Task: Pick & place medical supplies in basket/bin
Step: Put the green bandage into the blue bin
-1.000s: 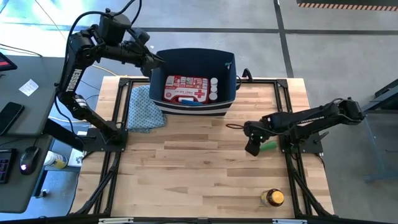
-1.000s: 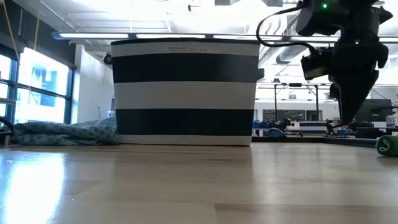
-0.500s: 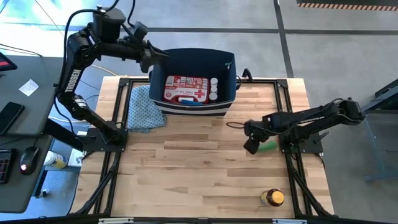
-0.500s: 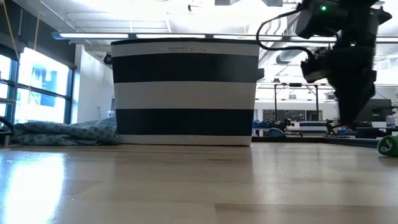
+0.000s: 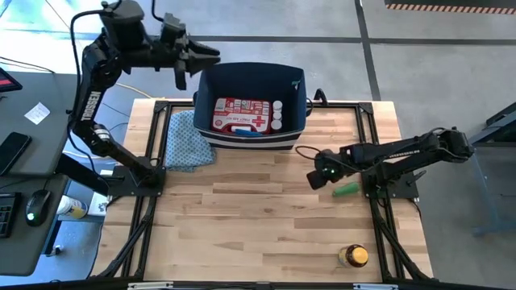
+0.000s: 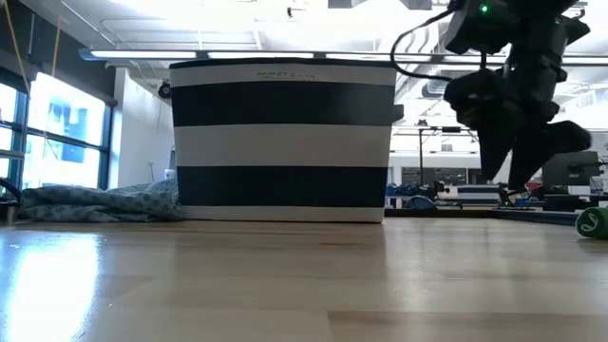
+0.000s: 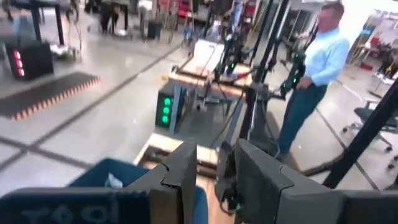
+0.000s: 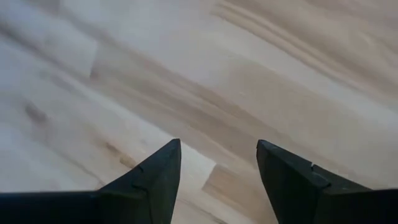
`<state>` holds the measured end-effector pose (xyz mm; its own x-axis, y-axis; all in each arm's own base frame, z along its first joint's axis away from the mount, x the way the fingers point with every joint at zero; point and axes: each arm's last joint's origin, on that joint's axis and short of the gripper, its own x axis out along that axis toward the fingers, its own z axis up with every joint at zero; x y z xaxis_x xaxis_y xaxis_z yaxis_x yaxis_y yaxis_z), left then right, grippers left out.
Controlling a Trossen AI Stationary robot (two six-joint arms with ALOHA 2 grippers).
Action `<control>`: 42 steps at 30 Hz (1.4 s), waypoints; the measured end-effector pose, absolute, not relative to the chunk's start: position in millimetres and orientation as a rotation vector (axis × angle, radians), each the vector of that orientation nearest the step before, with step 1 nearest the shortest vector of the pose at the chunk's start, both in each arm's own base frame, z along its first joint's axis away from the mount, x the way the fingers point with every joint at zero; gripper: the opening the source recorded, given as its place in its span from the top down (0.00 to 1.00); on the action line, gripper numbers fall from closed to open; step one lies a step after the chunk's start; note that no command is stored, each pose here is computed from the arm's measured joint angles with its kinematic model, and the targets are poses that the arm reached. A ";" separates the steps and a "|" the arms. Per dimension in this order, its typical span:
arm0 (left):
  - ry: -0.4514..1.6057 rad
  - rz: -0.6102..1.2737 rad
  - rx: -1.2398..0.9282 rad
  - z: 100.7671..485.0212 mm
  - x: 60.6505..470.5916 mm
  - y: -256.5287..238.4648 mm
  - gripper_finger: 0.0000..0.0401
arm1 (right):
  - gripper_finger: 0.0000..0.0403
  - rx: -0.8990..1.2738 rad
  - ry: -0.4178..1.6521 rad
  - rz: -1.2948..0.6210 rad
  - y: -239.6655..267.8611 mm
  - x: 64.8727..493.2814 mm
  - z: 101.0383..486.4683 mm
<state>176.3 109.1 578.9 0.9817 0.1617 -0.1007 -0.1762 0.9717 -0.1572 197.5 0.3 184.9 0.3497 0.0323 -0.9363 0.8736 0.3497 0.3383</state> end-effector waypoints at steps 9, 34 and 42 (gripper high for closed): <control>0.119 0.064 -0.198 576.0 176.0 105.4 0.64 | 0.50 1.291 0.990 -0.905 -0.3 195.8 184.3; 0.104 0.194 -0.275 575.8 177.4 110.4 0.64 | 0.50 1.104 1.042 -0.620 10.7 204.0 187.8; 0.121 0.228 -0.380 572.7 176.7 110.7 0.64 | 0.50 0.806 1.213 -0.488 16.2 192.7 183.6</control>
<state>176.7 110.7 572.7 0.9672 0.1976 -0.1597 -0.2429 0.9034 -0.3535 192.7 16.2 183.6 0.3004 0.0824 -0.9502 0.7175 0.6369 0.2820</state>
